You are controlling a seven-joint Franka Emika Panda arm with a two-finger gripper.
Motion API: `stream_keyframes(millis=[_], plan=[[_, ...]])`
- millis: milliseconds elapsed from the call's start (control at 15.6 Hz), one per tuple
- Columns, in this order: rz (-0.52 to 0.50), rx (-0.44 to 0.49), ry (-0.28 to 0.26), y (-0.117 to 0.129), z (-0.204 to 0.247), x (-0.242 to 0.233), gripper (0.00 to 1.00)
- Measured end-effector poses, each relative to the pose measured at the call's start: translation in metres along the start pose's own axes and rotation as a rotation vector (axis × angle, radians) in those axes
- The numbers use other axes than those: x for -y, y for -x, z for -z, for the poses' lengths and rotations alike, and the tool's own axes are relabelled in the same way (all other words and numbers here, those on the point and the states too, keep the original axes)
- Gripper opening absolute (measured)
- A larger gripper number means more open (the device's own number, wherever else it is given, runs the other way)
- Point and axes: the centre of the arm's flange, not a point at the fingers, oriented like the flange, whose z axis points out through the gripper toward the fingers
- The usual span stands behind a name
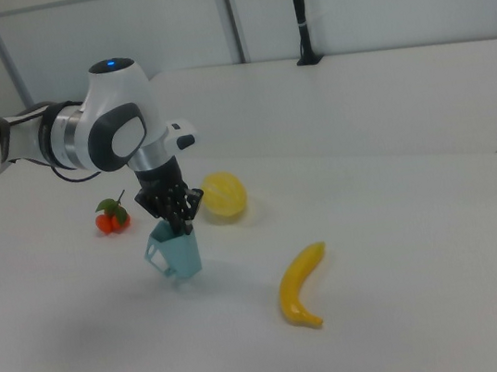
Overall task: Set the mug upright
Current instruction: 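Lift and rotate the held mug so its base rests on the table, then open the gripper and raise it away from the upright mug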
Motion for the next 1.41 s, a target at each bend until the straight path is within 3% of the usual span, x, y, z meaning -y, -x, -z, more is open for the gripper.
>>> stream_keyframes(millis=[64, 321, 770, 1155, 1412], plan=[[0.0, 0.001, 0.0, 0.0, -0.001, 0.0, 0.29], [0.001, 0.003, -0.001, 0.0, -0.002, 0.001, 0.33], [-0.089, -0.036, 0.001, 0.001, 0.027, 0.0, 0.97], [-0.167, 0.072, -0.003, 0.027, 0.092, -0.024, 1.0], [-0.229, 0.1, 0.037, 0.039, 0.132, -0.043, 1.0]])
